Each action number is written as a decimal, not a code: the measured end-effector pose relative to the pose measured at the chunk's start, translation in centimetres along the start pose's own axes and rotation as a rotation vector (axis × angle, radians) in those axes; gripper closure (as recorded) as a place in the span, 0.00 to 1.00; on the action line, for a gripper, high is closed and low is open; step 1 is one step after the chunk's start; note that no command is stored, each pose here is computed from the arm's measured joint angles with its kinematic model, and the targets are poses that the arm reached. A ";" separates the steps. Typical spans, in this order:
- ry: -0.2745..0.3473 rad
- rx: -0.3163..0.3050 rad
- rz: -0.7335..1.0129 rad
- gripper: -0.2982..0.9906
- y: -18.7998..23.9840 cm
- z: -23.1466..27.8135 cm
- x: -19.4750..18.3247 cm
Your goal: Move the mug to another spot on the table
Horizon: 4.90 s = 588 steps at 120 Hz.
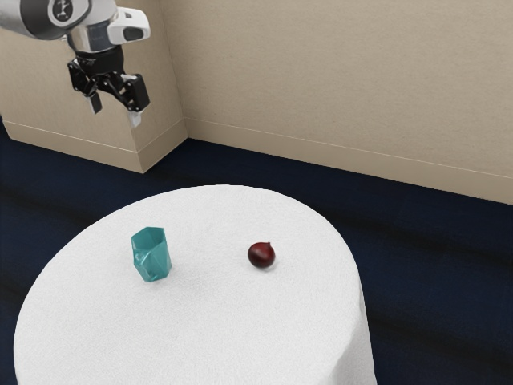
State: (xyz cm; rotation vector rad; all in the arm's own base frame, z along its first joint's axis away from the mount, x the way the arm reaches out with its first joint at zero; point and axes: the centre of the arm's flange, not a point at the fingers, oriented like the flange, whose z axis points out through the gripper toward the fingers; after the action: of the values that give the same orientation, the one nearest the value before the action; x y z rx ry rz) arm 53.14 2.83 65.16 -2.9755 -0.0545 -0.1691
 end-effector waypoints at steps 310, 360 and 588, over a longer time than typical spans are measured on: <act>-0.102 -0.091 -0.222 0.27 2.5 36.1 -6.6; -0.103 -0.091 -0.219 0.52 2.4 36.0 -6.7; 0.218 -0.156 -0.206 0.80 6.5 33.9 -12.2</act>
State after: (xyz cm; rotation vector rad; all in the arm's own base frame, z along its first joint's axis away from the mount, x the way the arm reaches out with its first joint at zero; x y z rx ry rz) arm 45.02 1.52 29.51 -3.0792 -0.3368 -0.5460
